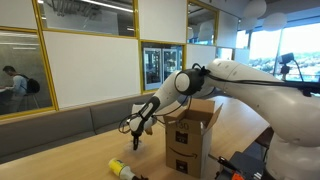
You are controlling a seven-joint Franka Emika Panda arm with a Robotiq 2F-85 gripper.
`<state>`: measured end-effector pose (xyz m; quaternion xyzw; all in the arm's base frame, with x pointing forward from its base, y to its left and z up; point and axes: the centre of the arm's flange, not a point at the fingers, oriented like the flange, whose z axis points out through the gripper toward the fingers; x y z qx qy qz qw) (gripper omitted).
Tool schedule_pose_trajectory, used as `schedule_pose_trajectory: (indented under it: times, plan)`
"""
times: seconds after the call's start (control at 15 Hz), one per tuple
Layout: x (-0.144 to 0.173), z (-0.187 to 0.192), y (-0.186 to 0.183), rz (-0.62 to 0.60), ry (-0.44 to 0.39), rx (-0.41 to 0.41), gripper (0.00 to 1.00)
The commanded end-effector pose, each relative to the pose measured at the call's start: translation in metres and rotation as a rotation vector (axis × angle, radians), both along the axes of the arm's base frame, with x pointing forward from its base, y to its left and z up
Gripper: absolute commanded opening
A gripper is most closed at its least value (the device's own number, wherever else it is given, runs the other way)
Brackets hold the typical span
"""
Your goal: Put the plastic and spray bottle inside the brown box
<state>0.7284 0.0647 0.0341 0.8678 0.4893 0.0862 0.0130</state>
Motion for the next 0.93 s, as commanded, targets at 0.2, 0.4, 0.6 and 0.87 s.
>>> schedule_pose_trajectory:
  times: [0.2,0.4,0.6,0.87]
  plan:
    - [0.021,0.088,-0.024,-0.134,-0.067,-0.075,0.16]
    - [0.024,0.145,-0.035,-0.208,-0.130,-0.112,0.17]
    - [0.022,0.210,-0.042,-0.289,-0.206,-0.139,0.16]
    - [0.004,0.290,-0.059,-0.414,-0.290,-0.231,0.16]
